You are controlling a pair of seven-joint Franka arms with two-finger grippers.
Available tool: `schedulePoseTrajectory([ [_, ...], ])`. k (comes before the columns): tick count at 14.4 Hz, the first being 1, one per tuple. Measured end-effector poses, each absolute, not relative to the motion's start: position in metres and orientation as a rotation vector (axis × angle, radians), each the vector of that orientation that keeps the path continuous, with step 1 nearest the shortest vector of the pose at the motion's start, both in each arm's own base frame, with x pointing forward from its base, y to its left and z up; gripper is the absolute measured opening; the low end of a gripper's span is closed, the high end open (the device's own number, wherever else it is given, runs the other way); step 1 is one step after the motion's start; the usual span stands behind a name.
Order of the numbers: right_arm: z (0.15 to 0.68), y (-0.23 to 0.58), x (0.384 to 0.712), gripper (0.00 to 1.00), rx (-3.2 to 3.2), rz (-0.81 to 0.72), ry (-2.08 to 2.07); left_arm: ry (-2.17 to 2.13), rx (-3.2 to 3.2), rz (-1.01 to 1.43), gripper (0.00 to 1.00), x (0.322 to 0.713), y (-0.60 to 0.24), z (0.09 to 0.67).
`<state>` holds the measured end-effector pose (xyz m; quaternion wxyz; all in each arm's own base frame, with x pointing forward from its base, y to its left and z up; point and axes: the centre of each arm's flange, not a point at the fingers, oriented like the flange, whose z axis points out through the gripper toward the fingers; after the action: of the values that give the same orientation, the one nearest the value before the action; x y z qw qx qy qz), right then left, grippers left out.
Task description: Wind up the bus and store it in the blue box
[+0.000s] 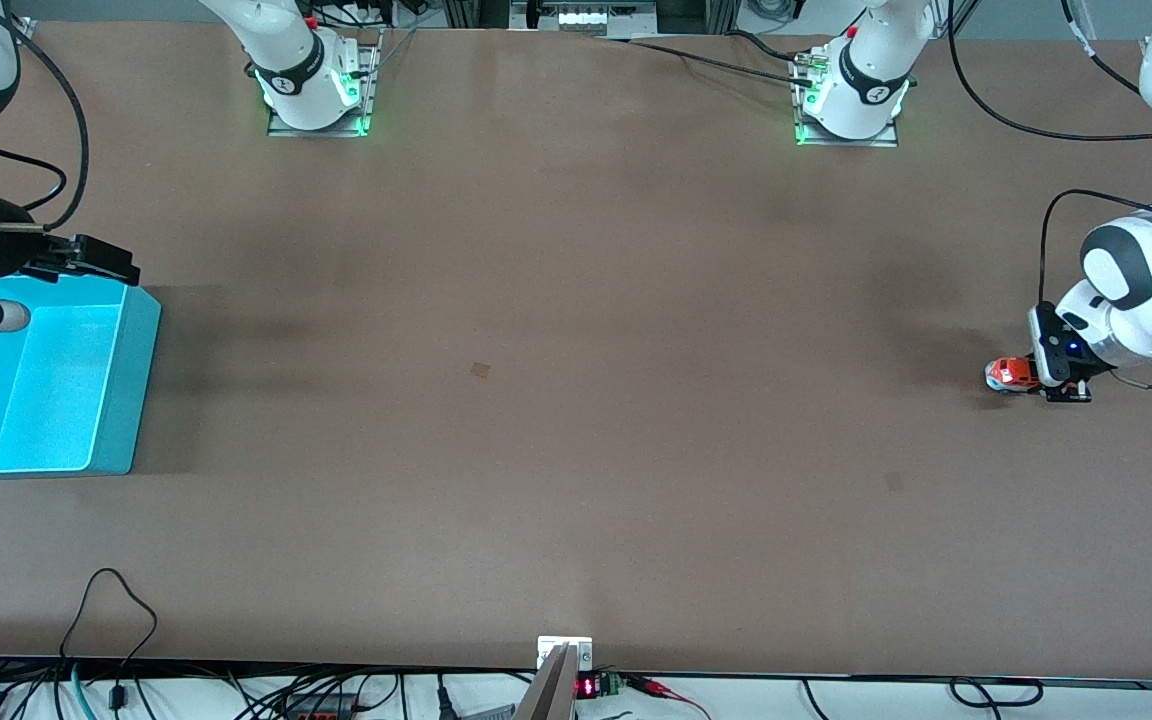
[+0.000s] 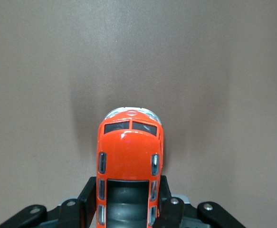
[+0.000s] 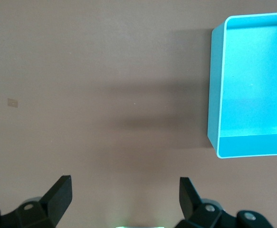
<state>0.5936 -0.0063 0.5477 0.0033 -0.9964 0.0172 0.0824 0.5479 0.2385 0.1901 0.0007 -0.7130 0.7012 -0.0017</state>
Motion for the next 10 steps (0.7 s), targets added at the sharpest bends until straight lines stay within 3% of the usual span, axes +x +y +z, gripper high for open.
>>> schedulePoseTrajectory([
  [2, 0.543, -0.006, 0.595, 1.00, -3.123, 0.270, 0.054, 2.203, -2.241, -0.004, 0.57, 0.548, 0.239, 0.188],
  [6, 0.541, -0.006, 0.596, 1.00, -3.123, 0.277, 0.053, 2.208, -2.259, 0.006, 0.95, 0.549, 0.241, 0.177],
  [7, 0.540, -0.005, 0.596, 1.00, -3.123, 0.279, 0.051, 2.208, -2.269, 0.011, 1.00, 0.550, 0.241, 0.179],
  [10, 0.535, -0.003, 0.598, 1.00, -3.122, 0.293, 0.046, 2.213, -2.313, 0.036, 1.00, 0.552, 0.241, 0.193],
])
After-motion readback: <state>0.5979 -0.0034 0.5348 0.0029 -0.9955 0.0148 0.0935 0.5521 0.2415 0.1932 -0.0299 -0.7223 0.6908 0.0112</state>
